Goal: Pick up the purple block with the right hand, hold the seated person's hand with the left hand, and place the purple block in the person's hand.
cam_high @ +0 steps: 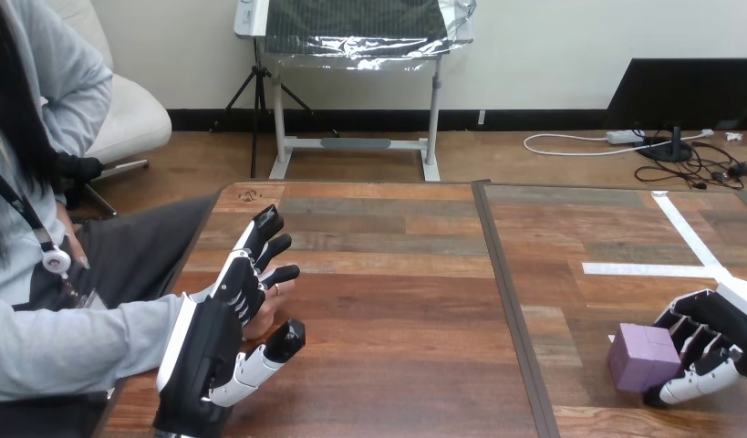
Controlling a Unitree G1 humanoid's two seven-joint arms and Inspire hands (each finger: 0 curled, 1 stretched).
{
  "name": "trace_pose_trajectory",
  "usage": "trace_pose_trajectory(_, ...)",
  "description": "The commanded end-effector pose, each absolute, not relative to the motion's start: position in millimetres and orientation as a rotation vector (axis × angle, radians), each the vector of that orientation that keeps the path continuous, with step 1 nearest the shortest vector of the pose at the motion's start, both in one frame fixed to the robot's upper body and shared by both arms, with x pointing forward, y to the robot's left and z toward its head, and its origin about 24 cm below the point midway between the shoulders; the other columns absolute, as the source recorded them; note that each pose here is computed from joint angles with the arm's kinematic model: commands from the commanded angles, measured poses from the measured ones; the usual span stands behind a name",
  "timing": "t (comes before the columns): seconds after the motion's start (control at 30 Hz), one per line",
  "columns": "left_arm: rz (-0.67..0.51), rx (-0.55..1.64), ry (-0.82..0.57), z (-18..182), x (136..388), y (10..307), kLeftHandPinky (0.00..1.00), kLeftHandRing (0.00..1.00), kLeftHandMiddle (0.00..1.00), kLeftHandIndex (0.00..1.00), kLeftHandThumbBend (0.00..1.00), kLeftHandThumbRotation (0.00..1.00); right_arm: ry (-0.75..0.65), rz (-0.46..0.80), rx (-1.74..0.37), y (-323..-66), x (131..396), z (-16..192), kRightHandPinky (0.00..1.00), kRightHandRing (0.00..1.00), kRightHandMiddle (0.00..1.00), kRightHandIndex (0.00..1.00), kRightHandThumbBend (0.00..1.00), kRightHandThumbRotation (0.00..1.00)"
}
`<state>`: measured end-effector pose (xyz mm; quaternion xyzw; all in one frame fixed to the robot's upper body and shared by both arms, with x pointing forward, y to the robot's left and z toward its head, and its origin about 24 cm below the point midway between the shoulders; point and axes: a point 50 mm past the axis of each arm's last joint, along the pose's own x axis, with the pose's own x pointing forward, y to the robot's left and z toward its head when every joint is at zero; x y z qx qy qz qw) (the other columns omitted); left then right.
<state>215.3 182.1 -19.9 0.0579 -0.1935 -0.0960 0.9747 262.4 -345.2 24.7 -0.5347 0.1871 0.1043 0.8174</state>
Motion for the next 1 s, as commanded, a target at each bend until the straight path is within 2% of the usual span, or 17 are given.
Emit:
trace_pose_trajectory(0.0, -0.180, 0.129, -0.475, -4.1, 229.6, 183.6, 0.80, 0.91, 0.94, 0.94, 1.00, 0.73, 0.361, 0.187, -1.118, -336.3, 276.7, 29.4, 0.50, 0.48, 0.51, 0.50, 0.85, 0.00)
trace_pose_trajectory(0.53, -0.182, 0.130, -0.481, -4.1, 228.8, 182.4, 0.82, 0.92, 0.95, 0.94, 1.00, 0.74, 0.353, 0.138, -1.097, -334.9, 278.5, 29.1, 0.46, 0.48, 0.51, 0.48, 0.84, 0.00)
trace_pose_trajectory(0.97, -0.175, 0.128, -0.469, -5.7, 228.3, 182.0, 0.81, 0.91, 0.95, 0.93, 1.00, 0.75, 0.329, 0.102, -1.084, -334.4, 280.7, 32.1, 0.47, 0.49, 0.52, 0.47, 0.84, 0.00)
